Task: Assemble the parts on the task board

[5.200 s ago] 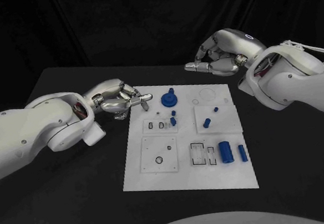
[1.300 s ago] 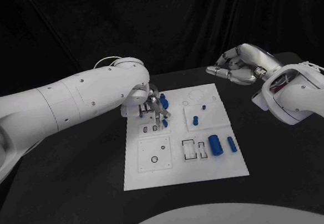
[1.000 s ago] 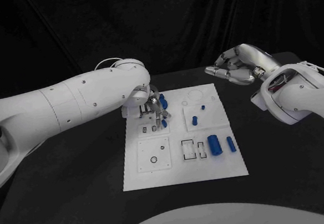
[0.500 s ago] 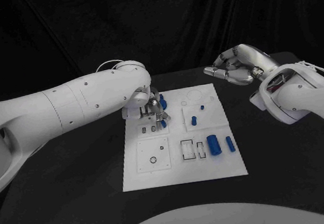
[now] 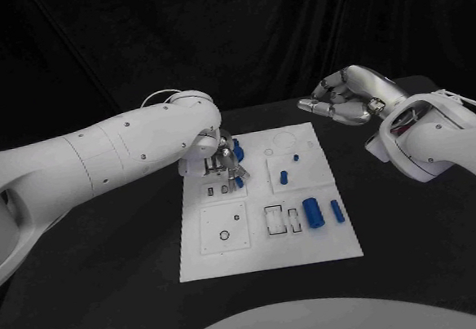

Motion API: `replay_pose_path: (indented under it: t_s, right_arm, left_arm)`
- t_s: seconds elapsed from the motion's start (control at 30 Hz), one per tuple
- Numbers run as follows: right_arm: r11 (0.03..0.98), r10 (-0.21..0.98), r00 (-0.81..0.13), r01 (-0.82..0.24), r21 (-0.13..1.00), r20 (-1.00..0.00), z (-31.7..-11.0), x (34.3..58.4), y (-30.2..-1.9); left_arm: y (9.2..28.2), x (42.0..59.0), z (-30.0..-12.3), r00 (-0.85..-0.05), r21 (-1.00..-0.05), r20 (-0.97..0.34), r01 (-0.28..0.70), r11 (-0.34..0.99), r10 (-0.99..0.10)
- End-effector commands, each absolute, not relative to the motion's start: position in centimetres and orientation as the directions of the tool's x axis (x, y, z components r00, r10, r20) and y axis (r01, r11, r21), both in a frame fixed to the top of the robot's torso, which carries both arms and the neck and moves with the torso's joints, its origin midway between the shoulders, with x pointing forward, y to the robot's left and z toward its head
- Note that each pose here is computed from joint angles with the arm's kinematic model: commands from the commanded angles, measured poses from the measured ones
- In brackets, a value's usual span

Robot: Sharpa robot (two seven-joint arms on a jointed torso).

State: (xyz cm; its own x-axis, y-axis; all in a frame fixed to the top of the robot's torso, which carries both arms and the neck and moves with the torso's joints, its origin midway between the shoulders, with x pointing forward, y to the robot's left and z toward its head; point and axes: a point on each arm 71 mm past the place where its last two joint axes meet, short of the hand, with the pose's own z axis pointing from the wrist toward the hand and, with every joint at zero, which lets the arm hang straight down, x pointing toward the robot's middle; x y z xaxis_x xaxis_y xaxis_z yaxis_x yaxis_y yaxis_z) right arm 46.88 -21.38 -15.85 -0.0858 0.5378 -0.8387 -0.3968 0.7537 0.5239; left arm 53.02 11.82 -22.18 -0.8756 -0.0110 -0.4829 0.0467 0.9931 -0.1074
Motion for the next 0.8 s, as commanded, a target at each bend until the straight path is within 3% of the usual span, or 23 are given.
replay_pose_path:
  t_s: [0.03,0.8]
  right_arm:
    - [0.762,0.531,-0.092,-0.383,0.523,-0.842,-16.05,46.89,-21.39]
    - [0.764,0.528,-0.1,-0.378,0.523,-0.843,-16.24,46.89,-21.37]
  left_arm:
    - [11.59,52.89,-22.34,-0.882,-0.118,-0.472,0.063,0.991,0.0]
    - [11.79,53.11,-22.67,-0.879,-0.128,-0.476,0.049,0.991,-0.018]
